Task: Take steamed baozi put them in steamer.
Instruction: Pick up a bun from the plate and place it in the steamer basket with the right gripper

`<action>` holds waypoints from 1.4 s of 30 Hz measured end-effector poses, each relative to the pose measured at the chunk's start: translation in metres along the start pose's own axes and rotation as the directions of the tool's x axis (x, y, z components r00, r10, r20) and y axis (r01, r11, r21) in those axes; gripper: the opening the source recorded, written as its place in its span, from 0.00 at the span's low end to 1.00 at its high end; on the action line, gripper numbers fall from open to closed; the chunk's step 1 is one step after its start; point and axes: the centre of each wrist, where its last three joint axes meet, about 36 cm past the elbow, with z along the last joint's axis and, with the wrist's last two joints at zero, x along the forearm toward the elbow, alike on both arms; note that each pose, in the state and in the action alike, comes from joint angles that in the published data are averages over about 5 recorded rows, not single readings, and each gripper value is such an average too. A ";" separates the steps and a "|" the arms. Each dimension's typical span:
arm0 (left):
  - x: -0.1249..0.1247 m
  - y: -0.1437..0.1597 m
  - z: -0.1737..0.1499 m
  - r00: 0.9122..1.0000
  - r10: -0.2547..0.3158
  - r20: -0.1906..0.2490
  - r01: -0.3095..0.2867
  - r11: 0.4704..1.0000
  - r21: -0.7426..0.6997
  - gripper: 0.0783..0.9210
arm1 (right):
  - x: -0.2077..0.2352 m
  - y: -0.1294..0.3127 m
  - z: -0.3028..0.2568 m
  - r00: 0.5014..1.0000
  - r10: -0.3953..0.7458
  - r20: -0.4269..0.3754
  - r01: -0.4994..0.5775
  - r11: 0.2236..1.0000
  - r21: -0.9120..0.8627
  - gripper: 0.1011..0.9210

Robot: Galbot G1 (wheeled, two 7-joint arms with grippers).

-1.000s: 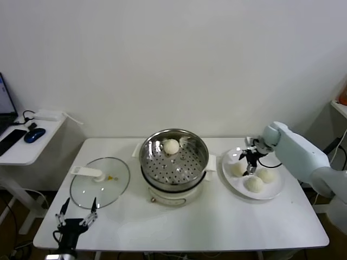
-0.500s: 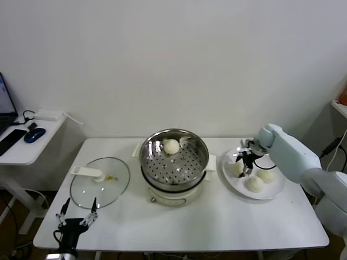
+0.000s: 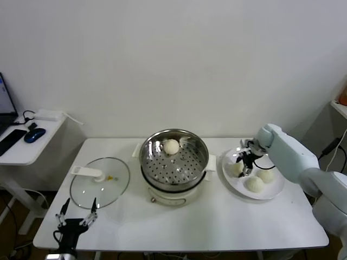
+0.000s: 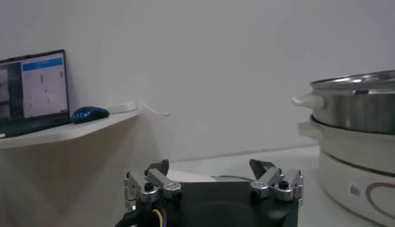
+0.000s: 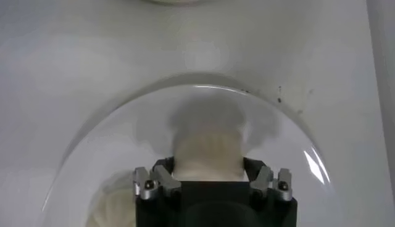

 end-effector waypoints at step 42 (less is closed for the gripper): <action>0.000 -0.008 -0.012 1.000 0.014 0.019 -0.014 1.000 0.008 0.88 | 0.218 -0.035 -0.142 0.976 0.078 0.202 -0.115 0.977 0.180 0.69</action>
